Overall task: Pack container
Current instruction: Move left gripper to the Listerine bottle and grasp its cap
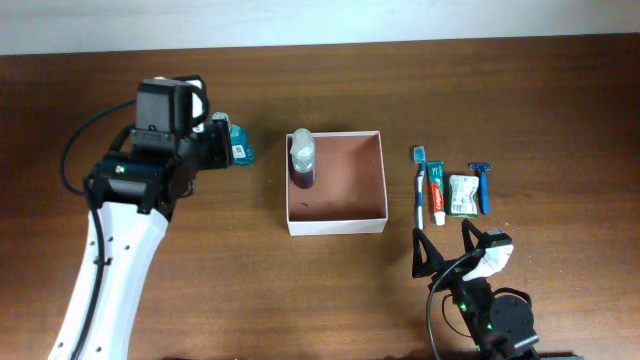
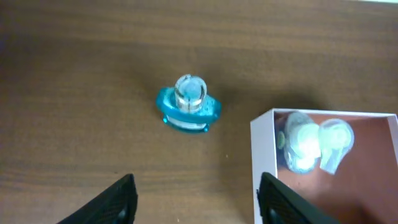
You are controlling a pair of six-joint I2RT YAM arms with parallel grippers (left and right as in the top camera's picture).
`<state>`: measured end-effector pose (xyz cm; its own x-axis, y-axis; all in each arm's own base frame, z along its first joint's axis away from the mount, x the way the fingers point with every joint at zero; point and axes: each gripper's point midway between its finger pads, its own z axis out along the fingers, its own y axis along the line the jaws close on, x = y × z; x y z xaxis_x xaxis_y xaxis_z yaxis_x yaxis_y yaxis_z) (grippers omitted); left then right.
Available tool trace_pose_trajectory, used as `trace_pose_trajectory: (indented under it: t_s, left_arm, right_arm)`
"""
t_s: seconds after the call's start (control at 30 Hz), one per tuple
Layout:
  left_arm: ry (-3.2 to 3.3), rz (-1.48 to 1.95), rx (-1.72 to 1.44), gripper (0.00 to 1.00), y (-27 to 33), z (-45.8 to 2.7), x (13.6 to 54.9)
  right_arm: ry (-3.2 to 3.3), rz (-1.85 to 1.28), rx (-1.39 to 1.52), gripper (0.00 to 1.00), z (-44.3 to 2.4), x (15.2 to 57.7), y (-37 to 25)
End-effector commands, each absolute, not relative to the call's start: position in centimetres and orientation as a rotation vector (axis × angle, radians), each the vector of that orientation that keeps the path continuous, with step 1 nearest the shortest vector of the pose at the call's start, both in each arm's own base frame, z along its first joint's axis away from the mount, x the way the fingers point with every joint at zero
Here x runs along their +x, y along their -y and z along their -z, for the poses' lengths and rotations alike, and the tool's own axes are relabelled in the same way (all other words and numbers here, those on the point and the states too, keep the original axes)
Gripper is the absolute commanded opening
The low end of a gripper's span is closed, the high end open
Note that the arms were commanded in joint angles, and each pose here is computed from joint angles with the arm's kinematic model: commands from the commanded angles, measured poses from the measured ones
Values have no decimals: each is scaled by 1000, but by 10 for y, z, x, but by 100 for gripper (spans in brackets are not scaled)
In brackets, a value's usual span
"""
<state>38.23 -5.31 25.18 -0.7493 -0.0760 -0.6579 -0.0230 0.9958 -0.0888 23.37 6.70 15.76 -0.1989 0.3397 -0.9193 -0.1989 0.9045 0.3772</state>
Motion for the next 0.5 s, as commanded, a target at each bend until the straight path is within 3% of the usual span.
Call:
trace_pose_trajectory:
  t_s: [0.0, 0.1, 0.47]
  left_arm:
    - [-2411, 122, 9, 72, 61, -246, 397]
    - [-2389, 108, 52, 77, 63, -241, 413]
    - [-2366, 66, 159, 77, 70, -205, 459]
  right_arm:
    - [-1701, -469, 123, 98, -155, 235, -63]
    - [-1701, -469, 123, 98, -155, 235, -63]
    - [-1701, -469, 123, 98, -155, 235, -63]
